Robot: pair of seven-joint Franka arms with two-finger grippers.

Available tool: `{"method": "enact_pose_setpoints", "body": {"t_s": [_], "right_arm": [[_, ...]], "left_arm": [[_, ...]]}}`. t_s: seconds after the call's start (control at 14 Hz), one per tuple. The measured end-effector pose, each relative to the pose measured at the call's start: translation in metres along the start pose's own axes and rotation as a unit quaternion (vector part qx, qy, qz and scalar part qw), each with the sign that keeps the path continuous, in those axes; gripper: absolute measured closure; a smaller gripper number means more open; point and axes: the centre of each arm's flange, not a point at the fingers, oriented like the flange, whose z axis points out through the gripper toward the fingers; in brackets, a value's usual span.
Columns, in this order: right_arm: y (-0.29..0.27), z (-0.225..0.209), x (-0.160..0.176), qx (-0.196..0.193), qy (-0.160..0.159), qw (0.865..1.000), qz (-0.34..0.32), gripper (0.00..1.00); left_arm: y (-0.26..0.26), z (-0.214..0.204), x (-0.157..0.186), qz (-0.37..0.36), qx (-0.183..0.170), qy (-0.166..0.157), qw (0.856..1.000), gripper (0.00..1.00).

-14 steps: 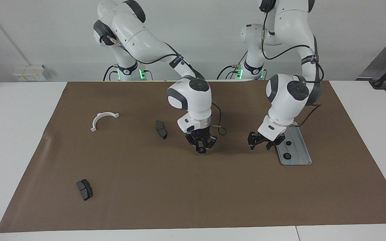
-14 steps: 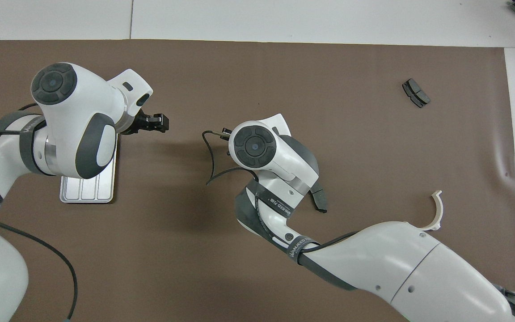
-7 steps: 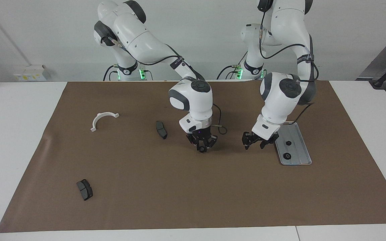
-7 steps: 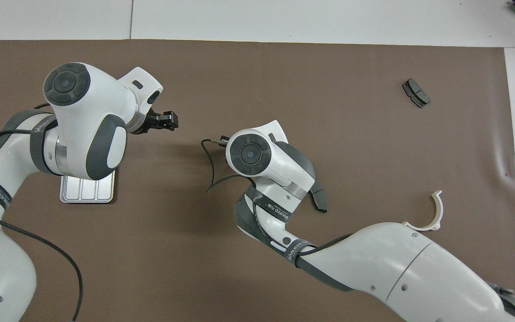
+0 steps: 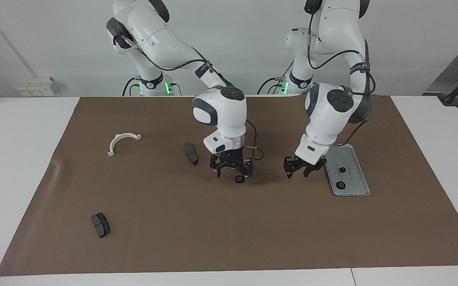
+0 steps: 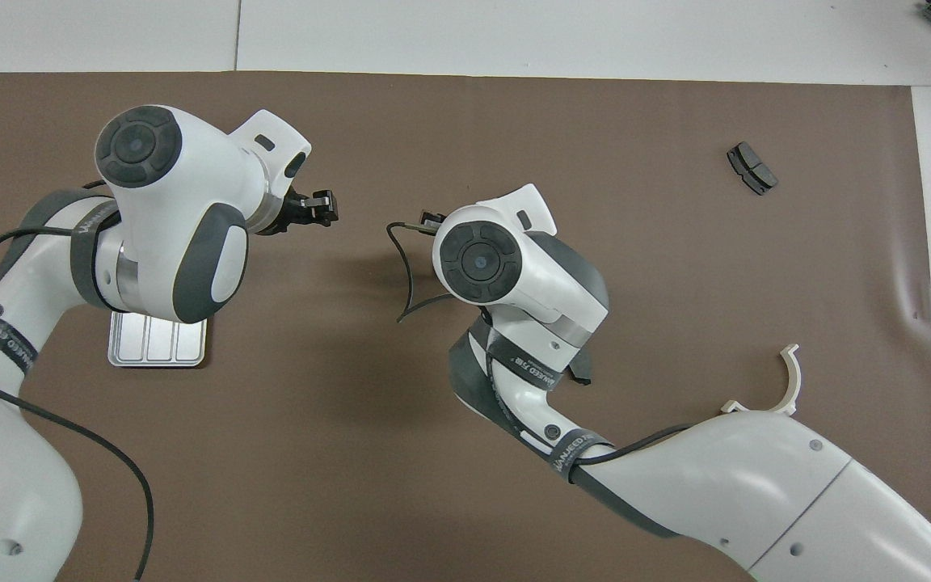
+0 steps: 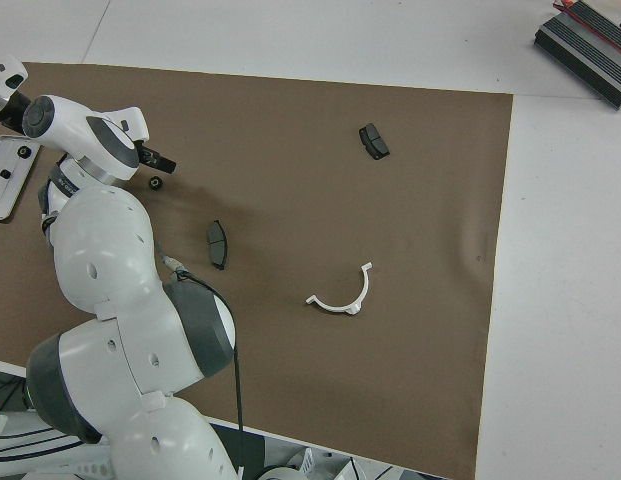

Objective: Pick bearing gear from pile to tray
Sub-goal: 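Carry the third gear to the center with the right gripper and release, then grasp the third gear with the left gripper while the right gripper retracts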

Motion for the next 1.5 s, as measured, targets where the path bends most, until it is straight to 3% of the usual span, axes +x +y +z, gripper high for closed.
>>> {"method": "enact_pose_setpoints", "body": {"t_s": [0.21, 0.64, 0.79, 1.15, 1.5], "right_arm": [[0.038, -0.029, 0.042, -0.014, 0.004, 1.0, -0.016, 0.0], [0.155, -0.071, 0.127, -0.038, -0.034, 0.998, -0.041, 0.0], [0.184, -0.085, 0.139, -0.047, -0.049, 0.996, -0.052, 0.0], [0.27, -0.137, 0.168, -0.024, -0.088, 0.992, -0.083, 0.0], [0.341, -0.179, 0.171, -0.028, -0.131, 0.985, -0.106, 0.0]], "left_arm": [[0.056, 0.02, -0.016, 0.011, -0.004, -0.009, 1.0, 0.37], [0.124, 0.053, -0.031, 0.05, -0.008, -0.019, 0.999, 0.37], [0.132, 0.06, -0.036, 0.059, -0.005, -0.021, 0.998, 0.37], [0.139, 0.075, -0.041, 0.077, 0.01, -0.022, 0.997, 0.37], [0.163, 0.102, -0.053, 0.105, 0.022, -0.027, 0.994, 0.37]]}}
